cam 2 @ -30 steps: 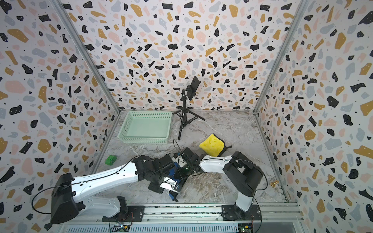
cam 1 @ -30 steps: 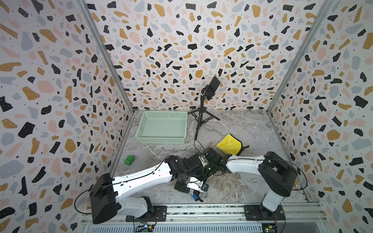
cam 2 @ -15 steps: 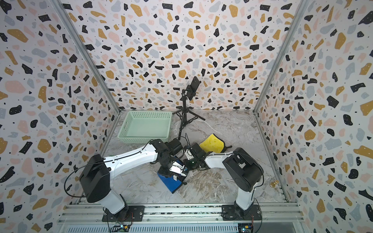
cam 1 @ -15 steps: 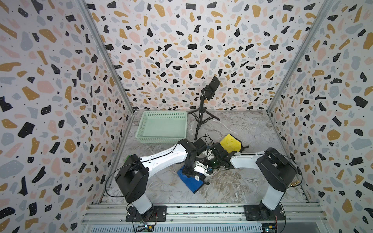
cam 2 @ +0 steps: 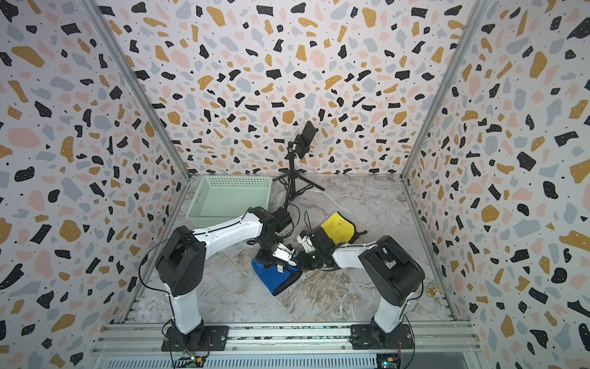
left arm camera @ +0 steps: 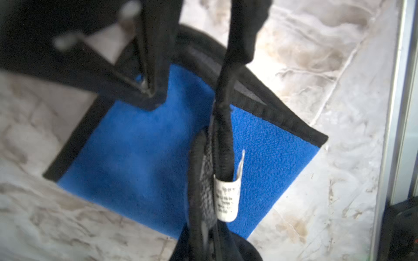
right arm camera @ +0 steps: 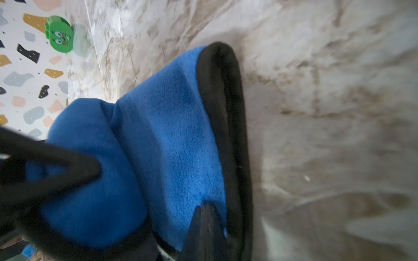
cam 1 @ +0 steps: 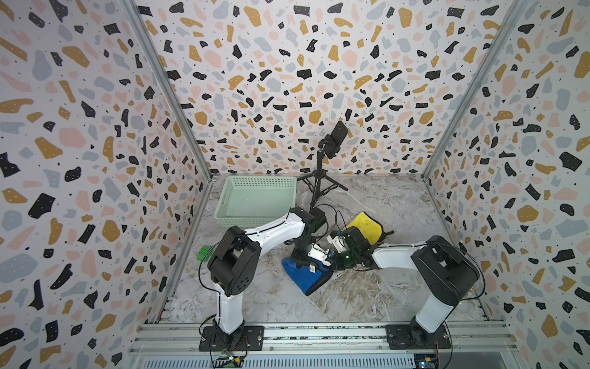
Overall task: Fold the square dishcloth
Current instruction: Fold the cleaning item at the center of the board.
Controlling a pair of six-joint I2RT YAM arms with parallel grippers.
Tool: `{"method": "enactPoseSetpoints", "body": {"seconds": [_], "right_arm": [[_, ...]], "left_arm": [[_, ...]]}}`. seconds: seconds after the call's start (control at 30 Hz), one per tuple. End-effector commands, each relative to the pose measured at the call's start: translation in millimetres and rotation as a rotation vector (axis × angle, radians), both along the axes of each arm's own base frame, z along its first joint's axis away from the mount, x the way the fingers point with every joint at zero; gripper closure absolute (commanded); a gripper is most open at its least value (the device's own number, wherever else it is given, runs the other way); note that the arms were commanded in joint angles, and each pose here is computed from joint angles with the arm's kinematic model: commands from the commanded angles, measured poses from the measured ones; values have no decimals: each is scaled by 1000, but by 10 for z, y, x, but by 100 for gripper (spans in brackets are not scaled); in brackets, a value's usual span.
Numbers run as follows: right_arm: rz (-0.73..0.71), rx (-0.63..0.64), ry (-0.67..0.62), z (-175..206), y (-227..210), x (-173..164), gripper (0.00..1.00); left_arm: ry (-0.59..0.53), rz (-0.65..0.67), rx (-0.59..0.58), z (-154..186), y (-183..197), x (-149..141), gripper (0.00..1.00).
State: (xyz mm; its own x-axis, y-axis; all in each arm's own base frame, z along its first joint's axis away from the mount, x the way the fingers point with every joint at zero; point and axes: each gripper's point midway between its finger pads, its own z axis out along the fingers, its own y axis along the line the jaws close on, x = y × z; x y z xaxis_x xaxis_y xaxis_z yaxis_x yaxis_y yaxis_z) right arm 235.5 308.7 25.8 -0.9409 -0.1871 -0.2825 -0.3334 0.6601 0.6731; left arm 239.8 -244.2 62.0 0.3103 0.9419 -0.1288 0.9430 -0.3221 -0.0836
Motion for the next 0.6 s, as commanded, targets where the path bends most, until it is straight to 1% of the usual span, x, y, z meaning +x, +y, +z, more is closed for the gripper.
{"method": "enactPoseSetpoints", "body": {"seconds": [0.0,0.03,0.07,0.1,0.13,0.17,0.2,0.23,0.37,0.43,0.57], "right_arm": [[-4,3,40,-63,9,-36,100],[-4,4,39,-64,11,-32,100],[-4,7,36,-54,10,-31,100],[-7,10,33,-37,7,-25,100],[-8,14,29,-26,3,-25,100],[-8,18,27,-18,2,-26,100],[-12,22,23,0,0,-18,100],[-14,23,20,8,-6,-13,100],[-45,39,-8,96,-73,32,100],[-64,49,-31,174,-116,55,100],[-97,57,-70,285,-190,98,100]], "left_arm": [[-95,1,-25,75,-51,199,74],[-131,9,-31,99,-65,264,72],[-169,24,-53,165,-106,338,65],[-189,37,-69,216,-142,382,55],[-198,56,-87,285,-177,402,50],[-200,66,-103,353,-209,405,36],[-198,72,-116,406,-225,397,31],[-197,78,-123,437,-232,392,28],[-193,71,-81,529,-134,332,23],[-181,63,-43,569,-13,250,23],[-91,26,-5,569,247,-140,30]]}}
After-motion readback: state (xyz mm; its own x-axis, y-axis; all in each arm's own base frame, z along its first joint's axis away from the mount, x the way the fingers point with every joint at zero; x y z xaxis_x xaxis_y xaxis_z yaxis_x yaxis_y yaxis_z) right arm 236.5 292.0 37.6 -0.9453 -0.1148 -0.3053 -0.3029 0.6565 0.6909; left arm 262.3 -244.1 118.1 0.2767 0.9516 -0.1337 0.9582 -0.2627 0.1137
